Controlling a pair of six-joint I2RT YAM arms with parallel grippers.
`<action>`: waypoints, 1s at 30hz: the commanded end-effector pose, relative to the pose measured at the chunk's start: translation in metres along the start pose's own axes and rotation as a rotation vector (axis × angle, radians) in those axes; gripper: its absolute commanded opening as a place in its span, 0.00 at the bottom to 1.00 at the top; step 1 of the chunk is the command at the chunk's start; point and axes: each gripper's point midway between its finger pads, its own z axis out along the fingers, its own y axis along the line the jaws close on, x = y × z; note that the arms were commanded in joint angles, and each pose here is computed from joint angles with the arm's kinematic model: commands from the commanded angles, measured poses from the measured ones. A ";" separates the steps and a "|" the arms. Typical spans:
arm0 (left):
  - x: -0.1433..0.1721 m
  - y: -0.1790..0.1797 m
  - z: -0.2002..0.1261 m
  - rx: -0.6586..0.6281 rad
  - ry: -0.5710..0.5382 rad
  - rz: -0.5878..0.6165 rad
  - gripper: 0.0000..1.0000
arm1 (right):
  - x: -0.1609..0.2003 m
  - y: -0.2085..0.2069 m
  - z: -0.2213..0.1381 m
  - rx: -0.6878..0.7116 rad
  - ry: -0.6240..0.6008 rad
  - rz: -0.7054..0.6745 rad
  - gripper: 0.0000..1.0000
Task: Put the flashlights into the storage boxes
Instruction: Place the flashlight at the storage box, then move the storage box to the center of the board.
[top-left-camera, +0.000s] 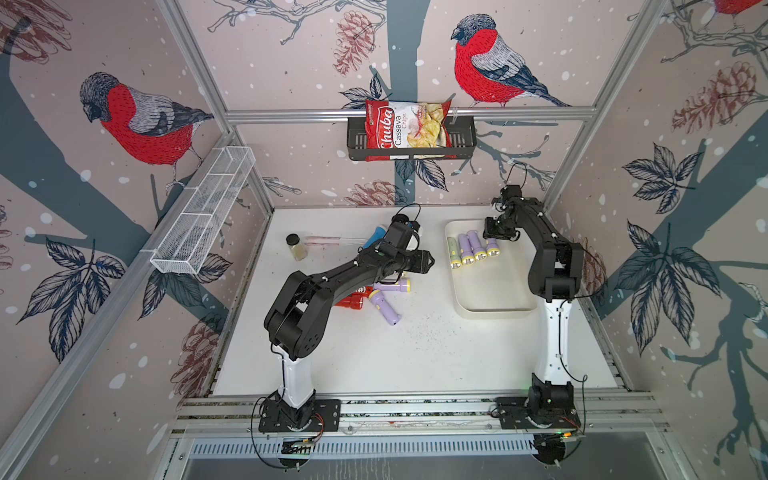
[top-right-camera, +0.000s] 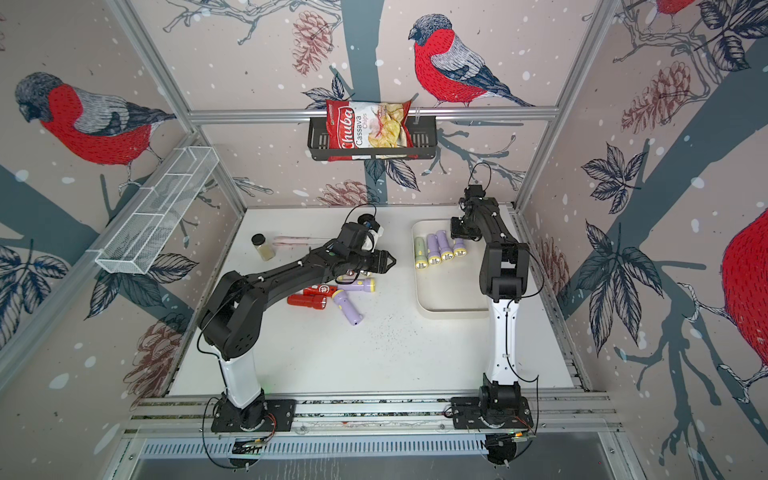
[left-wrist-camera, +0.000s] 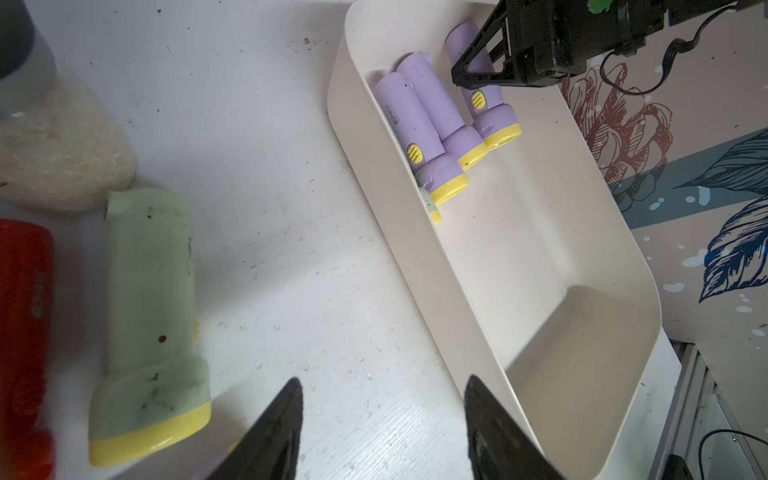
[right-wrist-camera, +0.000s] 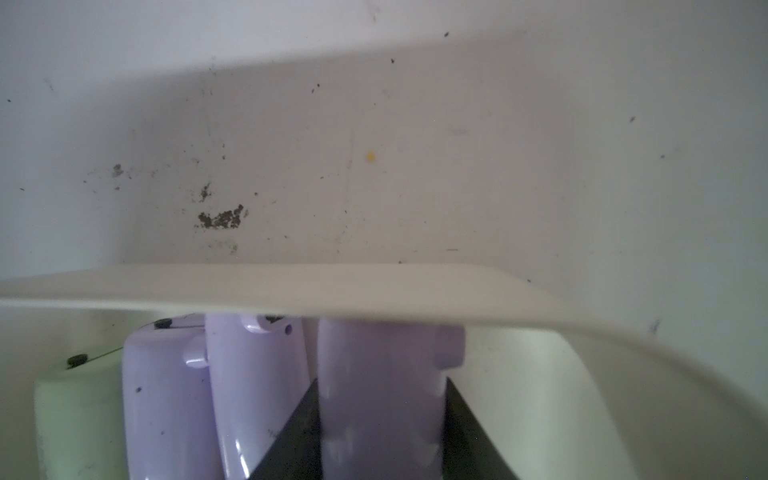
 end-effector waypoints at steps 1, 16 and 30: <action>-0.002 -0.002 -0.006 0.007 -0.010 0.007 0.62 | -0.009 0.002 -0.007 -0.020 -0.026 0.015 0.53; 0.000 -0.006 -0.046 -0.013 -0.074 -0.009 0.62 | 0.020 0.076 -0.111 -0.066 -0.130 -0.034 0.62; 0.040 0.007 -0.081 -0.051 -0.088 -0.049 0.62 | 0.203 0.189 -0.100 -0.240 0.102 -0.077 0.66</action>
